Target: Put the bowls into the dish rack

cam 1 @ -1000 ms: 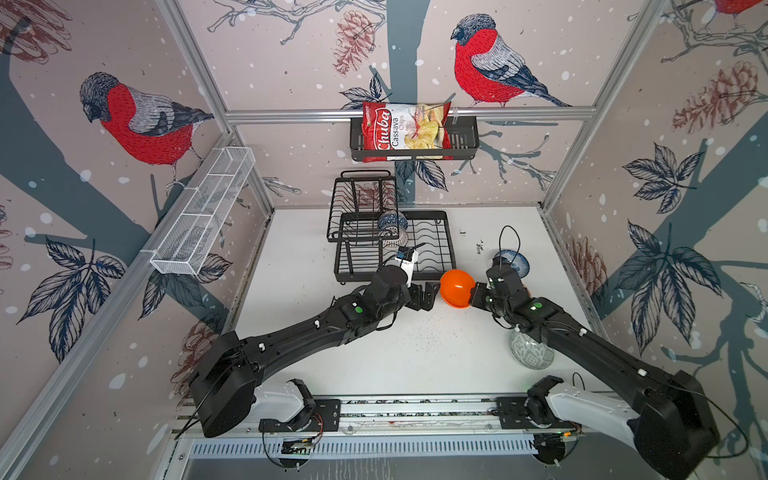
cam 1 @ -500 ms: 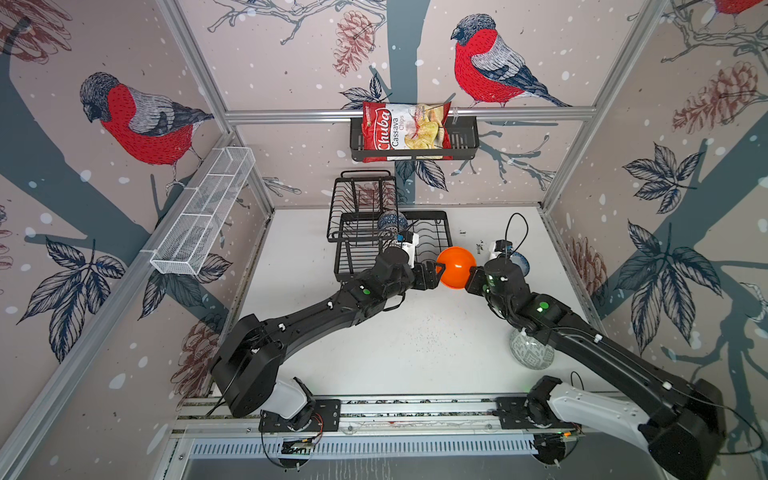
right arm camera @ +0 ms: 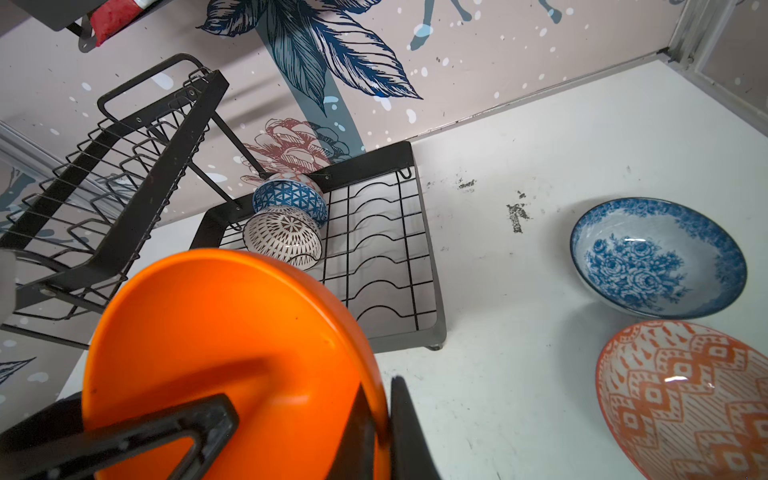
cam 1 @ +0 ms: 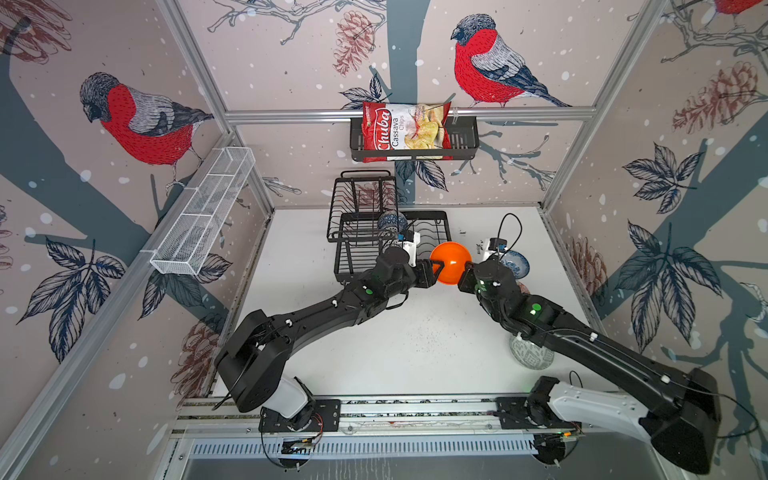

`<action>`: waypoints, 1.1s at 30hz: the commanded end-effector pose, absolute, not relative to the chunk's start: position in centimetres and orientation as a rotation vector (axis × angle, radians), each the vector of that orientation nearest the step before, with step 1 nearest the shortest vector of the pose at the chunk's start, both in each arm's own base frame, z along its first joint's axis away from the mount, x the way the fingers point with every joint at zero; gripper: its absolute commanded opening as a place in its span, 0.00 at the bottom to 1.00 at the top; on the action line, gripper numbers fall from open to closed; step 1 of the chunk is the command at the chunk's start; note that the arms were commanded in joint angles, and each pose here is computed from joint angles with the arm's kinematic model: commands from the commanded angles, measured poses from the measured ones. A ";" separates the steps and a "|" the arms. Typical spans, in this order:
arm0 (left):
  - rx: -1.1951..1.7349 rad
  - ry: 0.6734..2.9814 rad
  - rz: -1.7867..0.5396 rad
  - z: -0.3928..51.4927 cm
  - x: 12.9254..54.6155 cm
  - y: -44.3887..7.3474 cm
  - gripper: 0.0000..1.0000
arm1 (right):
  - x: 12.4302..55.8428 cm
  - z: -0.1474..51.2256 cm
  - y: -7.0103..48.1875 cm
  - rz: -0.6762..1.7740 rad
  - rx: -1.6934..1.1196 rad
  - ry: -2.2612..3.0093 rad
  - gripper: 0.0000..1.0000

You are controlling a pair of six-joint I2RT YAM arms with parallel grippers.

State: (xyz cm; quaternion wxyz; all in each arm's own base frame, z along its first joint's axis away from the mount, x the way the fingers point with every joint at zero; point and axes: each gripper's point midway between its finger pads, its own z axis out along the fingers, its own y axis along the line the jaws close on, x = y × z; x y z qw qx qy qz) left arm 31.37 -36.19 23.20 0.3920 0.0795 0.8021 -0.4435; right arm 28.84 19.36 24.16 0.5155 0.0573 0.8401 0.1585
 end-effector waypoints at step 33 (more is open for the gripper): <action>0.148 1.914 -1.082 26.7 33.7 -36.2 0.00 | 28.4 27.4 19.5 0.452 0.200 1.890 0.48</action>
